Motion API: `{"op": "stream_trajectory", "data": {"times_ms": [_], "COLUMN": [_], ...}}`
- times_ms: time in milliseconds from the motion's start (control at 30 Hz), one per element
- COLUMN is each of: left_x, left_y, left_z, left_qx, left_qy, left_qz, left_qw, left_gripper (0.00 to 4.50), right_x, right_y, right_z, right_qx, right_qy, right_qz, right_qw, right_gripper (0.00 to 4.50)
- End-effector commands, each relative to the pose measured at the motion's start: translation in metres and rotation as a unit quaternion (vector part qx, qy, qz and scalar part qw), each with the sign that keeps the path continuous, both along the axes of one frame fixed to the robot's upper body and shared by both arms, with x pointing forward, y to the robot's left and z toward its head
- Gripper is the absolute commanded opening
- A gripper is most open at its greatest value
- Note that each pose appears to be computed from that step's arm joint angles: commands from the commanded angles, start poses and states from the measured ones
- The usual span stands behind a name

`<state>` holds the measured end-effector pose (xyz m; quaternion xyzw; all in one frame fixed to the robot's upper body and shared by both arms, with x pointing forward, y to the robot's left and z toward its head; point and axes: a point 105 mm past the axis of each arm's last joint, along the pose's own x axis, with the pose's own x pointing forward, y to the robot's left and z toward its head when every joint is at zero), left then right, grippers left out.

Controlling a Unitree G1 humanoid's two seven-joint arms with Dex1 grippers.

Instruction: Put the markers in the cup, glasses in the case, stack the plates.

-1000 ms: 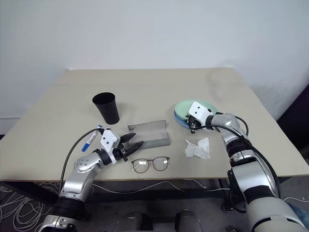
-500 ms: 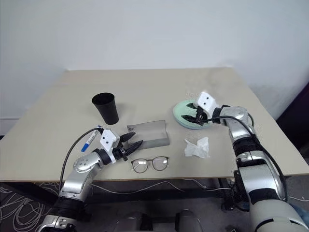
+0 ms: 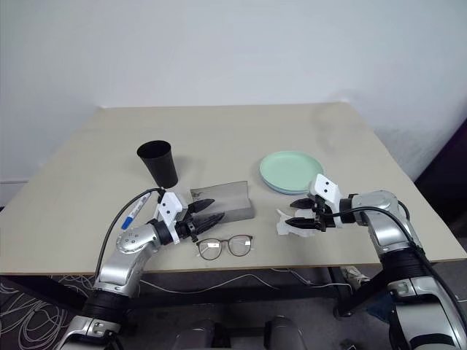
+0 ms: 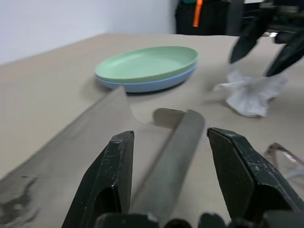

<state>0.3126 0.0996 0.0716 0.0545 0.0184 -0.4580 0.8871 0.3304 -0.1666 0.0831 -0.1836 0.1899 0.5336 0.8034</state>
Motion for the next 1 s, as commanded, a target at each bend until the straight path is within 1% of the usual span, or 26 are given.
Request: {"op": "stream_trajectory", "data": {"times_ms": [33,233,267,333,533,700,733,800,867,933,1000], "left_x": [0.002,0.001,0.001,0.001,0.001,0.000,0.000,0.001,0.001,0.001,0.002], "left_y": [-0.007,-0.008,-0.008,-0.008,-0.009,-0.009,-0.009,-0.008,-0.008,-0.008,-0.008], "left_z": [0.019,0.019,0.019,0.019,0.017,0.016,0.016,0.016,0.016,0.016,0.016], "left_qx": [-0.011,-0.011,-0.011,-0.011,-0.010,-0.009,-0.009,-0.009,-0.008,-0.008,-0.009], "left_qy": [-0.030,-0.028,-0.028,-0.028,-0.027,-0.027,-0.027,-0.027,-0.028,-0.028,-0.029], "left_qz": [-0.016,-0.019,-0.019,-0.018,-0.016,-0.015,-0.014,-0.014,-0.013,-0.013,-0.013], "left_qw": [0.999,0.999,0.999,0.999,0.999,0.999,0.999,0.999,0.999,0.999,0.999], "left_gripper": [2.55,2.55,2.55,2.55,2.55,2.55,2.55,2.55,2.55,2.55,2.55], "right_x": [0.008,0.010,0.011,0.011,0.009,0.011,0.015,0.028,0.047,0.065,0.080], "right_y": [-0.001,0.000,-0.001,-0.001,0.000,0.004,0.005,0.007,0.005,0.001,-0.003], "right_z": [0.000,-0.012,-0.014,-0.015,-0.005,0.009,0.015,0.031,0.044,0.052,0.058], "right_qx": [0.000,-0.013,-0.017,-0.019,-0.001,0.015,0.022,0.040,0.044,0.036,0.032], "right_qy": [-0.011,0.002,0.003,0.005,0.003,-0.021,-0.036,-0.073,-0.115,-0.151,-0.171], "right_qz": [-0.023,-0.035,-0.037,-0.040,-0.025,-0.017,-0.020,-0.043,-0.081,-0.123,-0.159], "right_qw": [1.000,0.999,0.999,0.999,1.000,1.000,0.999,0.996,0.989,0.980,0.972], "right_gripper": [2.75,2.75,2.58,2.18,0.08,0.03,0.03,0.03,0.03,0.03,0.03]}}
